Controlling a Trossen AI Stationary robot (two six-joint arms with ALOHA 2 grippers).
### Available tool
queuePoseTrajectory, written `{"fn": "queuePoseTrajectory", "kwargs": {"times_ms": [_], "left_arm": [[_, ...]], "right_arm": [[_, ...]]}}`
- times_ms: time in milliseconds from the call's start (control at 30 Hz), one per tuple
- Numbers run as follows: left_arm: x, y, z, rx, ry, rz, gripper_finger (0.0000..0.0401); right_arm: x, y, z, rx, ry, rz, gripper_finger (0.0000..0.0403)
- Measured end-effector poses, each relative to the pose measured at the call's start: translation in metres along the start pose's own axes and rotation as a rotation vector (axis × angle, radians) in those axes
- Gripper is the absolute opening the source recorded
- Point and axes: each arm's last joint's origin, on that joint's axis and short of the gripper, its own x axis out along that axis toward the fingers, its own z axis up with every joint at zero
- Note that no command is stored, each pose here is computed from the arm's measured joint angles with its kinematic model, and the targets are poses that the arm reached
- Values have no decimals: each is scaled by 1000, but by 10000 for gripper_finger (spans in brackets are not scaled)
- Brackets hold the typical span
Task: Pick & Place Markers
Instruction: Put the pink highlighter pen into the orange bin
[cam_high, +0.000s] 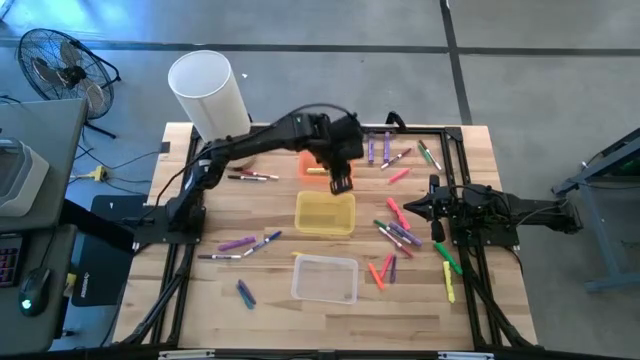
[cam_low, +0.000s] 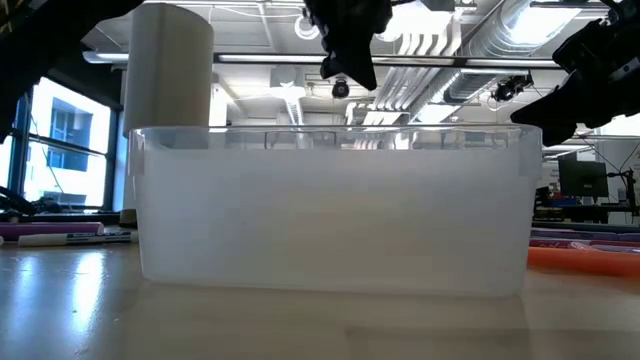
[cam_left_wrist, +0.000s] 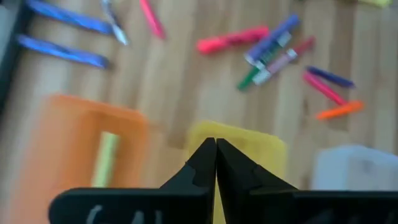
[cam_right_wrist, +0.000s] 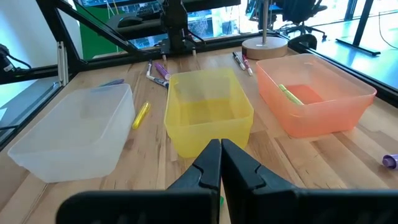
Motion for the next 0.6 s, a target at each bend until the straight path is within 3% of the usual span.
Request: {"fn": "queuePoseTrajectory", "kwargs": {"times_ms": [333,600], "left_arm": [[7,-75,-14,117,90,-155,1],[7,-105,-20,143,83,-57,1]], "right_arm": [[0,-1,4,49,-51,-32,0],[-1,-1,12,58,-131,-62,0]]}}
